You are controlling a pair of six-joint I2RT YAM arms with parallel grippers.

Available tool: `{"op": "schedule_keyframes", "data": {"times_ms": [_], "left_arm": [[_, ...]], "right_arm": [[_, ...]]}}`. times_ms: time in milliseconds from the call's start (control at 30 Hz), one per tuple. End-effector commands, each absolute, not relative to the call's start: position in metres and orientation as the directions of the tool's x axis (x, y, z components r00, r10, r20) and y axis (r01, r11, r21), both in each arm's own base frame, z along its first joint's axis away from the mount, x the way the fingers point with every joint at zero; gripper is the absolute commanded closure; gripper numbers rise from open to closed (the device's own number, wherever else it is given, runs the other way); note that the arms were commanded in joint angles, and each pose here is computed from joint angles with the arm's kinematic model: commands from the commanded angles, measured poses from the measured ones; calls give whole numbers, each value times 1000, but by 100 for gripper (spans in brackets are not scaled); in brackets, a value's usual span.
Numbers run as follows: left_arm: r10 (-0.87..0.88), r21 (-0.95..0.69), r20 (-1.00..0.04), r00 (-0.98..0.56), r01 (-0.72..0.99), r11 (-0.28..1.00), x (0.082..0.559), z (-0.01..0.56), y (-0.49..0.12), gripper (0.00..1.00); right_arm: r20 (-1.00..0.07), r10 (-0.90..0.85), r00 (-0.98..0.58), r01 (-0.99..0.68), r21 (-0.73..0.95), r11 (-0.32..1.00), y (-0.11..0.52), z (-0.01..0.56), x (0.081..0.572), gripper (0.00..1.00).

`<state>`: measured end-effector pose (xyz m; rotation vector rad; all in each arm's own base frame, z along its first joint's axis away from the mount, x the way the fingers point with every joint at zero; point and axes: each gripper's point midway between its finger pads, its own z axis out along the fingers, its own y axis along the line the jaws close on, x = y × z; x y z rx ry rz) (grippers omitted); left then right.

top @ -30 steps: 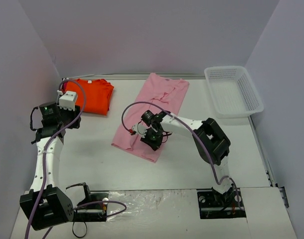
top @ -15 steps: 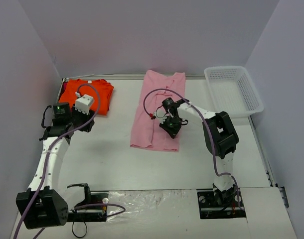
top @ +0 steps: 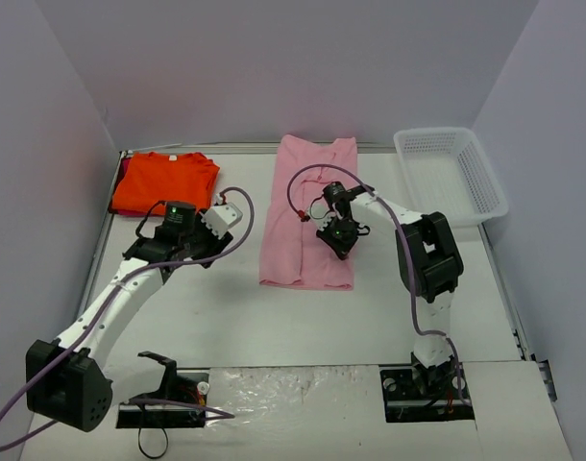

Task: Fold and stack the t-shirts
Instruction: Rotate the tshirt 90 degrees

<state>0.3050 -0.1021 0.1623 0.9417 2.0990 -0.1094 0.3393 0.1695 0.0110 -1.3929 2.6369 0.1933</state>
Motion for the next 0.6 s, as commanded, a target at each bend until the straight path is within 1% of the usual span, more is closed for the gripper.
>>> {"op": "schedule_keyframes", "data": {"times_ms": [0, 67, 100, 200, 233, 300, 333, 367, 400, 467, 567], "left_arm": [[628, 295, -696, -348, 659, 692, 312, 175, -106, 54], [640, 300, -690, -338, 671, 678, 313, 175, -111, 54], [647, 303, -688, -327, 681, 666, 312, 175, -116, 54], [659, 311, -690, -298, 700, 643, 312, 172, -127, 54], [668, 322, -693, -272, 712, 624, 312, 172, -136, 54], [683, 347, -687, -250, 712, 610, 312, 167, -142, 53], [693, 371, -692, -203, 723, 582, 311, 168, -156, 52], [716, 411, -671, -190, 708, 573, 314, 165, -156, 52], [722, 431, -671, -168, 704, 564, 316, 164, -162, 51], [749, 446, -648, -136, 730, 518, 313, 153, -176, 51], [778, 456, -621, -92, 765, 455, 306, 138, -194, 51]], "right_arm": [[-192, -805, -562, -823, 31, 567, 160, 31, 338, 100], [-191, -807, -559, -824, 20, 566, 156, 39, 335, 100], [-170, -812, -559, -826, 28, 563, 152, 41, 328, 100], [-175, -809, -561, -825, 43, 563, 149, 57, 317, 100], [-207, -801, -561, -824, 49, 564, 152, 70, 315, 100], [-224, -794, -565, -823, 80, 563, 152, 83, 306, 76], [-249, -786, -566, -821, 84, 565, 151, 94, 304, 68], [-270, -778, -568, -820, 104, 563, 152, 100, 301, 66], [-287, -770, -569, -818, 103, 566, 151, 105, 301, 64], [-315, -747, -586, -803, 97, 588, 139, 114, 302, 70], [-312, -698, -644, -753, 101, 650, 111, 113, 305, 72]]}}
